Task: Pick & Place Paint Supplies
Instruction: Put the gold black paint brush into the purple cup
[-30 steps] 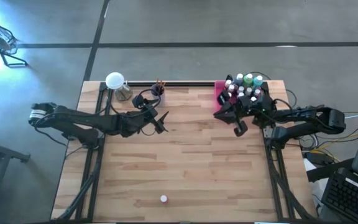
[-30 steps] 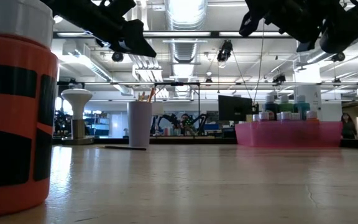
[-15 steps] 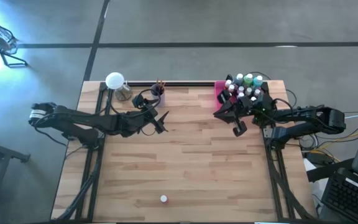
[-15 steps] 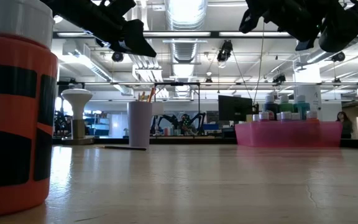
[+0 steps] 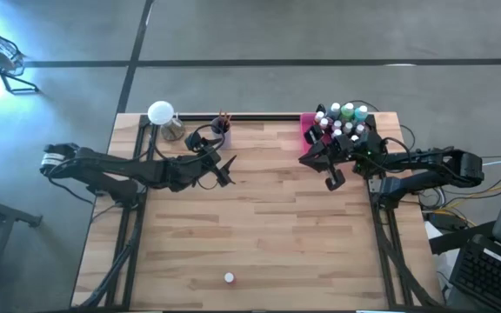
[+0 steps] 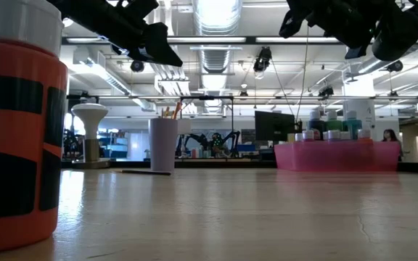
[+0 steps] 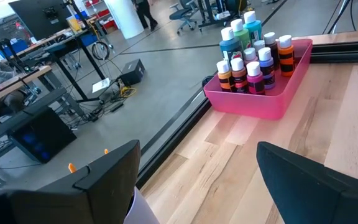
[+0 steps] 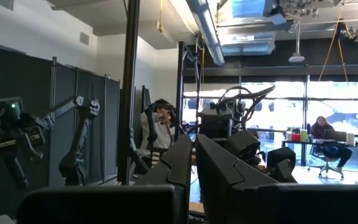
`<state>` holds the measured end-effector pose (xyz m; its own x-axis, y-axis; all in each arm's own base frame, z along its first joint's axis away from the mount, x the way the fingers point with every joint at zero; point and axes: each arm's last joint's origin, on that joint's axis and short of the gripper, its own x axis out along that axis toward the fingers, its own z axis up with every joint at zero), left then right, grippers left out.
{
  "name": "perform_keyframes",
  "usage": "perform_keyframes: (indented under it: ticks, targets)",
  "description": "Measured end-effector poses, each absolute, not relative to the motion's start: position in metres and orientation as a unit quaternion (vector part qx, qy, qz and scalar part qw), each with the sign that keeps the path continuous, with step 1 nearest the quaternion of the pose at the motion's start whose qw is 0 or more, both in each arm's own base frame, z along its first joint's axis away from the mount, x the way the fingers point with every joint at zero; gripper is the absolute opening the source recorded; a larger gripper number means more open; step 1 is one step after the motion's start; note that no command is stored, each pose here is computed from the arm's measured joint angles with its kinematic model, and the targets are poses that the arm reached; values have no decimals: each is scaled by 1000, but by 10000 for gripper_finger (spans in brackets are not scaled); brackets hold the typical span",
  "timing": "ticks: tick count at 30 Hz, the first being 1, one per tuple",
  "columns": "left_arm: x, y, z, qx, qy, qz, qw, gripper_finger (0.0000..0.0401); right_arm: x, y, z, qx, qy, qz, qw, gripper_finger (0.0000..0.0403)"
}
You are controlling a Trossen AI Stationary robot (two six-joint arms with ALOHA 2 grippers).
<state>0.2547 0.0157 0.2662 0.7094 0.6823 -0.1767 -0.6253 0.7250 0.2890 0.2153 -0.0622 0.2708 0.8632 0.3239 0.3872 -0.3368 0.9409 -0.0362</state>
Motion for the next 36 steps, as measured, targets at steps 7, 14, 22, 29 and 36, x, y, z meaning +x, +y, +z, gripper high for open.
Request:
perform_keyframes:
  ticks: [7,14,22,29,36]
  targets:
    - [255,16,266,104,137,356,919,326,216,-62,270,18,-195,171,966,9]
    - [255,16,266,104,137,356,919,326,217,-63,267,16,-179,167,970,8]
    - [255,16,266,104,137,356,919,326,220,-65,262,43,-157,134,977,8]
    - [255,16,266,104,137,356,919,326,230,-61,263,44,-132,105,985,8]
    - [255,16,266,104,137,356,919,326,246,-62,267,56,-29,92,994,8]
